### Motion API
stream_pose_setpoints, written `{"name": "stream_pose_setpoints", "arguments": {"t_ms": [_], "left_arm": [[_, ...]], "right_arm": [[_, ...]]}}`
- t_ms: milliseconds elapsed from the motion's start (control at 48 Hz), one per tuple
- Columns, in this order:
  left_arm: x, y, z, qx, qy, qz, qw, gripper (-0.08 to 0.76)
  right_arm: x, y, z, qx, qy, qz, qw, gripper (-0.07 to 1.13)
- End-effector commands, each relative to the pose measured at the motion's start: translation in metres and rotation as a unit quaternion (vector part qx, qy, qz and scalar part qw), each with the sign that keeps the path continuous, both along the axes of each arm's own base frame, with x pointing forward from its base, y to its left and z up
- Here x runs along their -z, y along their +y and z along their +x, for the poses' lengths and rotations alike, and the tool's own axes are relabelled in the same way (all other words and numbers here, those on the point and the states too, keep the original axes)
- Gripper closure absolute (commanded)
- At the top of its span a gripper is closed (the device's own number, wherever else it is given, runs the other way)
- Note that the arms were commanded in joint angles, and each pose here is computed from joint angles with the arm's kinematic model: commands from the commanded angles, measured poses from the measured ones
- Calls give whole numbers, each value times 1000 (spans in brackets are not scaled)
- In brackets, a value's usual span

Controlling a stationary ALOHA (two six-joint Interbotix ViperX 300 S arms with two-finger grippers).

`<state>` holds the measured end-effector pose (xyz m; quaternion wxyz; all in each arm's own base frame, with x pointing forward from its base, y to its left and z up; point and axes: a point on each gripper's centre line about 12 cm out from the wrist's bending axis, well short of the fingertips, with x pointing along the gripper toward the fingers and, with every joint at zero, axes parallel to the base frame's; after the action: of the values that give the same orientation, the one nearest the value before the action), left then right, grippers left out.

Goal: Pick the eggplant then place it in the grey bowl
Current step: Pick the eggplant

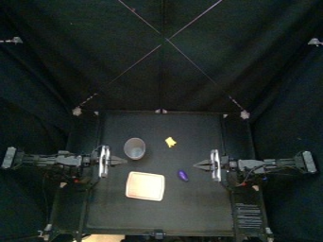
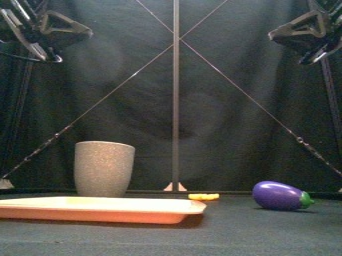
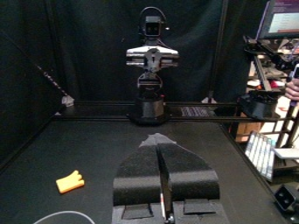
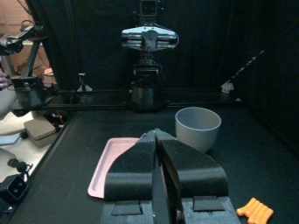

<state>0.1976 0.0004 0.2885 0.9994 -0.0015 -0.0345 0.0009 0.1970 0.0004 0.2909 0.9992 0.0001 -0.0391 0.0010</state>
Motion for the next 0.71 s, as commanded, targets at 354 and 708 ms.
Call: {"name": "stream_pose_setpoints", "arguments": {"t_ms": [354, 708], "left_arm": [[-4, 1, 1, -2, -14, 2, 1000, 700], [0, 1, 0, -2, -9, 1, 1000, 700]], "right_arm": [[61, 3, 22, 25, 167, 237, 957, 1012], [103, 15, 37, 44, 283, 304, 908, 479]]}}
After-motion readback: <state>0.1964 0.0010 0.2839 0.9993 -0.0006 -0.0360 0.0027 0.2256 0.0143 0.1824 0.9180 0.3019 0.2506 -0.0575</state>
